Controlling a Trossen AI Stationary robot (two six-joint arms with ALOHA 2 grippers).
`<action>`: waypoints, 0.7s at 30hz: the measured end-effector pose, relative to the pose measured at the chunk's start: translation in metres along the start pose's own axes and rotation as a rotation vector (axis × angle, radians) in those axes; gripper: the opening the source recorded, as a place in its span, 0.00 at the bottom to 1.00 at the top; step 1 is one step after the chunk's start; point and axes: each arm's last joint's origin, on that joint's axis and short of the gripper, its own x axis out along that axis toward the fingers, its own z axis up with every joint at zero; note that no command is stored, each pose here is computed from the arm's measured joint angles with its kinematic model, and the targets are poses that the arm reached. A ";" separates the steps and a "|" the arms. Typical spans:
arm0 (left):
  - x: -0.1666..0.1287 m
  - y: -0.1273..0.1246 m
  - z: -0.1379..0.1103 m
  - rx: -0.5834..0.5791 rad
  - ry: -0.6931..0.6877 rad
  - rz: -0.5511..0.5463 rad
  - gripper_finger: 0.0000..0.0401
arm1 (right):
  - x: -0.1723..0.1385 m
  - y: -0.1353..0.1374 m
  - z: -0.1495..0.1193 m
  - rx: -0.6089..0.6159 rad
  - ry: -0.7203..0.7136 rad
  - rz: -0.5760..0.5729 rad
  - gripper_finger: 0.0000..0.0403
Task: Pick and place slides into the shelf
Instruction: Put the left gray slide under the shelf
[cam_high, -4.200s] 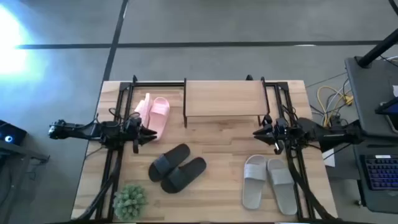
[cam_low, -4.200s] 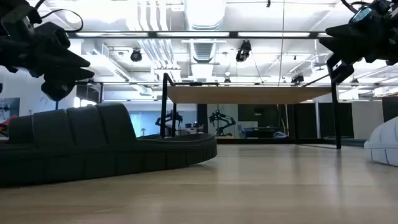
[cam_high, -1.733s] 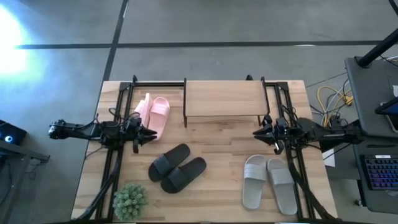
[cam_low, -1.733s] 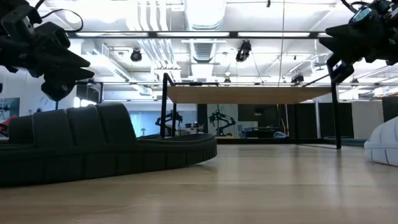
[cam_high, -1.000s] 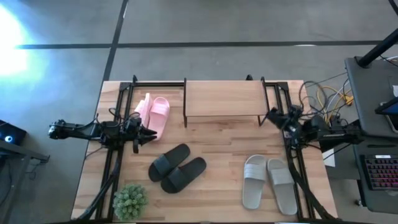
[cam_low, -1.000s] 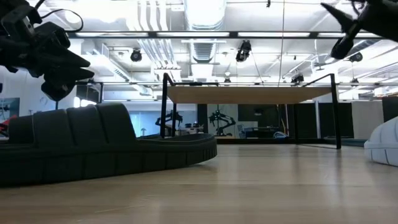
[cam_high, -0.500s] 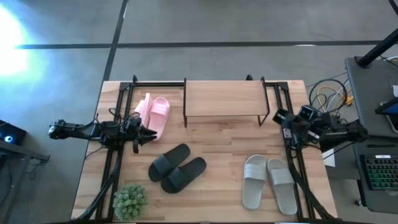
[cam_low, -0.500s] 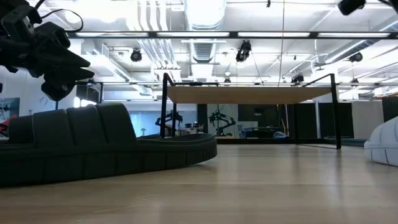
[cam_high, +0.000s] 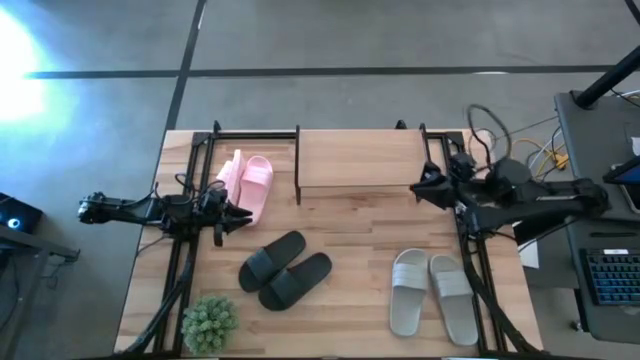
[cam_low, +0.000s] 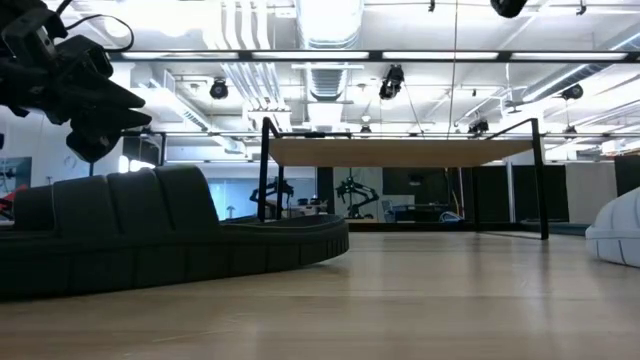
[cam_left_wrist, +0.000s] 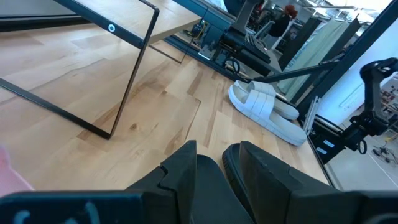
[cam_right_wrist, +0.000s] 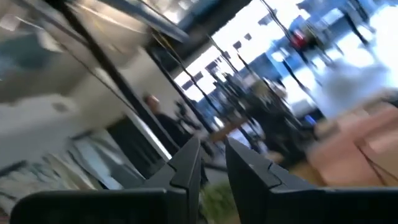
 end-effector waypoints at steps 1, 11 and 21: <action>0.000 0.000 0.000 0.000 0.000 0.000 0.27 | 0.003 0.001 0.001 -0.002 0.032 -0.033 0.17; 0.000 0.000 0.000 0.000 0.000 0.000 0.27 | 0.034 0.000 0.004 -0.028 0.205 -0.189 0.20; 0.000 0.000 0.000 0.000 0.000 0.000 0.27 | 0.058 -0.007 0.000 -0.158 0.398 -0.372 0.20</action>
